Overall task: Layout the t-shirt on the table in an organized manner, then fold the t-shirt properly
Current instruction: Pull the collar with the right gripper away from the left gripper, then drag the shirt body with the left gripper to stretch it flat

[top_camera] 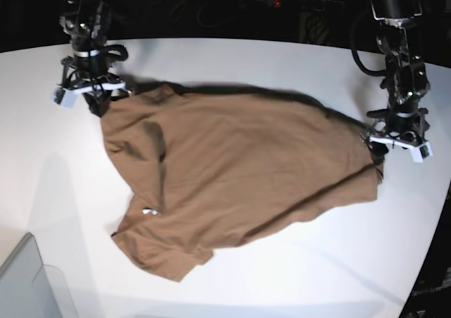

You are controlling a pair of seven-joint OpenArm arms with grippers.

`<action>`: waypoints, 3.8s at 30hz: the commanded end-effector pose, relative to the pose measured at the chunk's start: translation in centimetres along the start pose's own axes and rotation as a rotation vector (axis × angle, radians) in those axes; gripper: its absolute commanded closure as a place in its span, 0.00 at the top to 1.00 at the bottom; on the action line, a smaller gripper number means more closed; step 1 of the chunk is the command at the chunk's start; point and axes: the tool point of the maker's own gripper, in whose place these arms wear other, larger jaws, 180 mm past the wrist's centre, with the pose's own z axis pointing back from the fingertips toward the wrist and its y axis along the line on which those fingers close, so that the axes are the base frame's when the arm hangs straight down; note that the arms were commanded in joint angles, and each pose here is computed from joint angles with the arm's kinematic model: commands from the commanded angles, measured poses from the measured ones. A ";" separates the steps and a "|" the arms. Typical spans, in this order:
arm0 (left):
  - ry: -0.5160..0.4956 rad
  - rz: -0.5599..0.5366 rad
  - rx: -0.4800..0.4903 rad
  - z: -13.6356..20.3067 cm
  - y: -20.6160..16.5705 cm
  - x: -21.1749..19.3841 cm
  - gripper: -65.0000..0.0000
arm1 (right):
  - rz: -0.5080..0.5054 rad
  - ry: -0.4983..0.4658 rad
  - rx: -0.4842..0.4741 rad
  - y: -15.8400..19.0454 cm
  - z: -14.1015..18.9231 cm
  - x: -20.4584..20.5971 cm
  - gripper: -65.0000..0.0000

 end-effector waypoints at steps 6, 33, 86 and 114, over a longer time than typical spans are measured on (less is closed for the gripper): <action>-0.057 -0.009 -0.005 -0.1 0.0 2.1 0.76 | -0.008 -0.009 -0.016 -0.8 2.4 -0.2 0.00; -0.113 -0.015 -0.083 1.4 -3.4 3.4 0.76 | -0.044 0.064 -0.085 -3.4 5.7 -5.8 0.00; -0.148 0.078 -0.101 -11.8 -10.9 16.8 0.00 | 0.044 0.070 -0.075 -5.1 4.1 -4.9 0.28; -0.144 0.112 0.044 -11.8 -2.3 14.3 0.65 | 0.067 0.012 -0.019 -3.1 5.0 -2.3 0.28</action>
